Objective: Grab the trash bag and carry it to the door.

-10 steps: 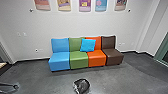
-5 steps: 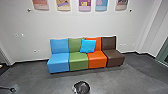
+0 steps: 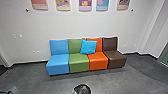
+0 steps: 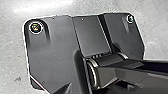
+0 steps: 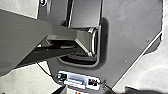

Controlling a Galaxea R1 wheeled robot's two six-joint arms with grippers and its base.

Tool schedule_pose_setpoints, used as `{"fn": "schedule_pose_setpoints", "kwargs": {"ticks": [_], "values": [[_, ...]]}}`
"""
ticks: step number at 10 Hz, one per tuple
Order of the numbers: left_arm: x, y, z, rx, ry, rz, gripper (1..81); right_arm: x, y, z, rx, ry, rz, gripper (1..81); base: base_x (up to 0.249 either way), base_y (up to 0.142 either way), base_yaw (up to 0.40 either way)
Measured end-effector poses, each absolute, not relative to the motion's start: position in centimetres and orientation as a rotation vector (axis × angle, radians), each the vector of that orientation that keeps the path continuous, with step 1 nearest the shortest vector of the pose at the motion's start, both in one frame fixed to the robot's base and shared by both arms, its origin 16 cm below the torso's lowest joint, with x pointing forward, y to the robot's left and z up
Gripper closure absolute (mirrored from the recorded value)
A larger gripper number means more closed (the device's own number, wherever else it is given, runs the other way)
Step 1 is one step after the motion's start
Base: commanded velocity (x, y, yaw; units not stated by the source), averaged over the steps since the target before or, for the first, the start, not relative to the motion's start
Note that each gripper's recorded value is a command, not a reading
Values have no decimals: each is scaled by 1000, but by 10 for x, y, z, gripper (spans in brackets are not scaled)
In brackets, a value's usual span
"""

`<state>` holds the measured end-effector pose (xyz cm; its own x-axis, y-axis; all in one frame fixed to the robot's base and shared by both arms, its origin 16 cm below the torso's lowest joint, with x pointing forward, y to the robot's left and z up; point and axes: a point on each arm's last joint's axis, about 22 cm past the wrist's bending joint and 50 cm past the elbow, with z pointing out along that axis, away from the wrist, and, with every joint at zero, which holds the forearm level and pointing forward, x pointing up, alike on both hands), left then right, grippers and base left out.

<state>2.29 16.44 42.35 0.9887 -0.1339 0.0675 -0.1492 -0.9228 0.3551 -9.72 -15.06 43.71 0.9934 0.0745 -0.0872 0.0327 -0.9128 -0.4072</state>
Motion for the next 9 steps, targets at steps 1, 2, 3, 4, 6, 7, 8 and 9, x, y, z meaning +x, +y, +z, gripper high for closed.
{"fn": "schedule_pose_setpoints", "kwargs": {"ticks": [1, 2, 3, 4, 6, 7, 8, 9], "values": [[23, 166, 423, 2768, -203, 60, 10, -98, -147, 438, -2716, -76, 141, 10, 147, 72, 0], [23, 166, 423, 2768, -204, 59, 10, -98, -147, 438, -2715, -76, 141, 10, 147, 72, 0], [23, 166, 423, 2768, -204, 59, 10, -98, -147, 438, -2715, -76, 141, 10, 147, 72, 0], [23, 166, 423, 2768, -204, 60, 10, -97, -147, 438, -2715, -76, 141, 10, 146, 72, 0], [23, 166, 423, 2768, -203, 59, 10, -97, -147, 438, -2715, -76, 140, 10, 146, 72, 0], [23, 166, 423, 2768, -203, 60, 10, -97, -147, 438, -2715, -76, 140, 10, 146, 72, 0], [23, 166, 423, 2768, -204, 60, 10, -97, -147, 438, -2715, -76, 141, 10, 146, 72, 0], [23, 166, 423, 2768, -204, 59, 10, -97, -147, 438, -2715, -76, 141, 10, 144, 69, 0]]}}
